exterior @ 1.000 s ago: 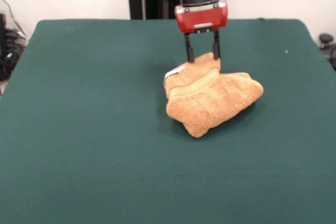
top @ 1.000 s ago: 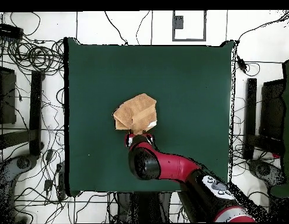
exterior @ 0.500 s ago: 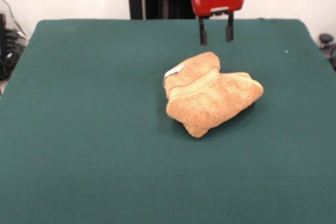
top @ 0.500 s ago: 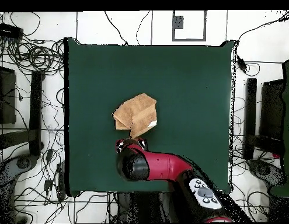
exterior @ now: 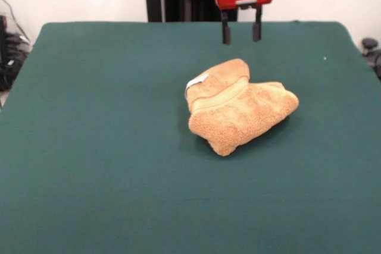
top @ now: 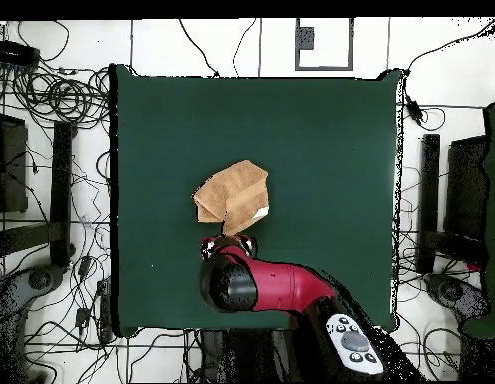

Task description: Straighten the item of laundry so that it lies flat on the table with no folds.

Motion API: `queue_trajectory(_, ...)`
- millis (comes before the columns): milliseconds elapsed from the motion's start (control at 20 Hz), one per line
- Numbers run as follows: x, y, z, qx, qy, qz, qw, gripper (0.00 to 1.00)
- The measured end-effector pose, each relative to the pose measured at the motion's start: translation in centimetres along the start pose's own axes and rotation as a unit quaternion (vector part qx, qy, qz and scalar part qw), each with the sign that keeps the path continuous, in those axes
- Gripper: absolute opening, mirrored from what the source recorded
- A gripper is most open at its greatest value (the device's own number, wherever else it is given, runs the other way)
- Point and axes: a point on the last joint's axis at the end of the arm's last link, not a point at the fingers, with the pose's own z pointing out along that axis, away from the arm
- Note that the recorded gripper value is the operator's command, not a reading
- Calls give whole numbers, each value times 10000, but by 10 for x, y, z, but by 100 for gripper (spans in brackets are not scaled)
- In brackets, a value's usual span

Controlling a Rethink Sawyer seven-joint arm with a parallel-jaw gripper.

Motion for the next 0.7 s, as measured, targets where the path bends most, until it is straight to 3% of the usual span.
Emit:
queue_trajectory(350,3,-10,4,-6,46,115,9999,100)
queue_trajectory(700,15,-27,25,-61,78,372,9993,100)
